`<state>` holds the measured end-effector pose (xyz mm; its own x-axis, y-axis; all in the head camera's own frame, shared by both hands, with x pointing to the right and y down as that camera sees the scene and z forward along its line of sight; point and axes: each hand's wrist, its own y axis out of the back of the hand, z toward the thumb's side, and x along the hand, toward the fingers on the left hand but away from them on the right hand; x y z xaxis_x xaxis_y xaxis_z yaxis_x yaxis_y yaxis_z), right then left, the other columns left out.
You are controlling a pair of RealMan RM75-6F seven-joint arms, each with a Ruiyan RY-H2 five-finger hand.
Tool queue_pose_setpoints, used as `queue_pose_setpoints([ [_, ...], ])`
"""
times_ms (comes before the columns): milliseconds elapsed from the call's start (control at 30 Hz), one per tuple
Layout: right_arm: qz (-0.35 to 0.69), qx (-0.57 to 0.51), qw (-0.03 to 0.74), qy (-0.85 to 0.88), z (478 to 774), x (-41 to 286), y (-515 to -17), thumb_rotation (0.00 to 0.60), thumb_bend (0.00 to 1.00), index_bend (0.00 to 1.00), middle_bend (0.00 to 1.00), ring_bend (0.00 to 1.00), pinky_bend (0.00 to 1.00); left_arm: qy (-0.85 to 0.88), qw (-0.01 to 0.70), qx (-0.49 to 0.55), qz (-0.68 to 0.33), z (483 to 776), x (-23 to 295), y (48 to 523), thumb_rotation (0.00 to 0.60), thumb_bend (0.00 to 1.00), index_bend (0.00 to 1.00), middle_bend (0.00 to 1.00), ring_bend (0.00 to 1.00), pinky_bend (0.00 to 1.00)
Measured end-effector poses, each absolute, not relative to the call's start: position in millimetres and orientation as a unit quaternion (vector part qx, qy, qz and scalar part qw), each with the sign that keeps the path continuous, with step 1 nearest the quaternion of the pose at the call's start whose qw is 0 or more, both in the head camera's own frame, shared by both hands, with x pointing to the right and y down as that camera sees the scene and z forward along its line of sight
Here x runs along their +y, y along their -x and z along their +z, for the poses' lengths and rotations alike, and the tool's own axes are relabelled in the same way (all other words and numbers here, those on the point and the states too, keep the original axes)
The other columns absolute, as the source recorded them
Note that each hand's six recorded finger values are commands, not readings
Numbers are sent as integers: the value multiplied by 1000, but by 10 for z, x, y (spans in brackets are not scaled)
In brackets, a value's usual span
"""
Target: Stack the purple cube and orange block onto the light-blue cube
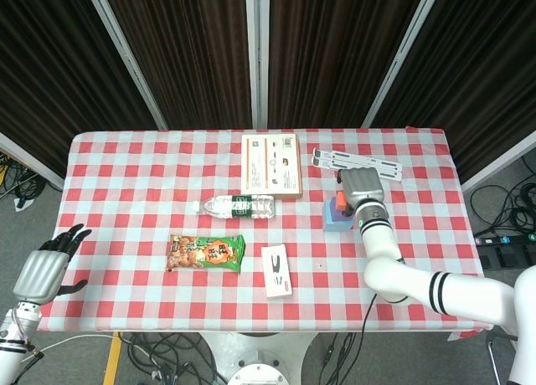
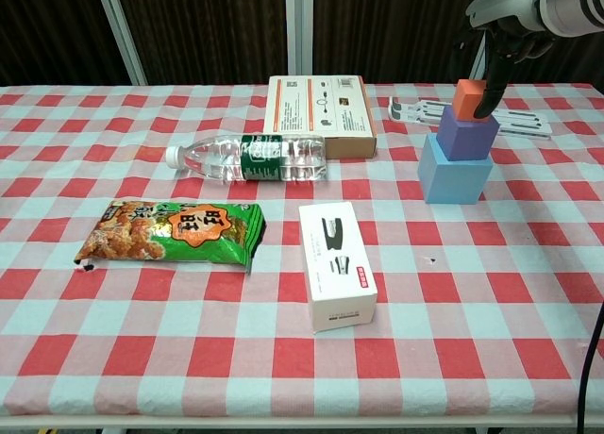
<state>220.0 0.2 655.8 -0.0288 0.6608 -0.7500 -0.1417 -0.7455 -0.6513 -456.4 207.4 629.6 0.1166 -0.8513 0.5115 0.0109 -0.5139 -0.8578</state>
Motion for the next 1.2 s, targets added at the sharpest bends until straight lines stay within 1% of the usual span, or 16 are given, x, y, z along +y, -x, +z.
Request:
queue_pose_setpoints([
  [167,680,-213,297,635,6486,-28,-2193,600,24,279,1000,993,948,649,373,326,-578,6285,2067,4557,600,0,190,201,203,330],
  [300,670,-226,308,637,6325,-84,-2190,600,16,274,1000,989,948,648,374,327,-576,6262,2055,4555,600,0,190,201,203,330],
  [433,649,-252,319,643,6035,-124,-2242,600,9,293,1000,983,948,646,379,332,-574,6222,2041,4553,600,0,190,201,203,330],
  [533,632,-277,327,646,5809,-106,-2360,600,7,341,1000,971,942,643,380,333,-576,6208,2037,4566,600,0,190,201,204,330],
  [567,627,-284,331,646,5753,-93,-2405,600,9,359,987,946,931,642,381,334,-576,6205,2036,4570,600,0,190,201,204,330],
  [633,615,-301,345,642,5638,-50,-2523,600,11,373,906,863,897,640,382,335,-577,6200,2034,4578,600,0,190,201,204,330],
  [667,610,-308,353,639,5594,-26,-2579,600,12,376,830,796,879,639,382,335,-578,6199,2034,4584,600,0,190,201,204,330],
  [700,605,-313,364,635,5554,3,-2641,600,11,377,722,692,851,637,383,334,-579,6198,2035,4590,600,0,190,201,203,330],
  [733,599,-320,379,629,5507,51,-2728,600,11,374,654,626,826,637,384,334,-579,6198,2035,4594,600,0,190,201,203,330],
  [767,594,-323,392,623,5475,94,-2799,600,10,363,550,522,765,636,385,334,-580,6198,2034,4597,600,0,190,201,204,330],
  [833,584,-331,423,609,5417,226,-2975,600,9,285,354,314,573,634,387,335,-580,6189,2031,4600,600,0,190,201,204,330],
  [867,580,-333,436,603,5400,298,-3058,600,10,249,301,252,505,633,389,336,-579,6183,2029,4599,600,0,190,202,203,330],
  [900,576,-336,447,596,5387,380,-3149,600,10,190,225,159,404,632,391,338,-577,6172,2026,4596,600,0,190,202,203,330],
  [1000,574,-348,471,572,5398,746,-3522,600,9,101,122,36,301,631,396,345,-571,6151,2030,4586,600,0,190,200,203,330],
  [1133,593,-362,464,549,5578,1359,-4043,600,11,85,87,0,282,631,397,348,-568,6155,2060,4578,600,0,190,196,203,330],
  [1200,602,-365,455,546,5685,1568,-4190,600,26,84,73,0,262,631,397,349,-568,6157,2066,4571,600,0,190,196,203,330],
])
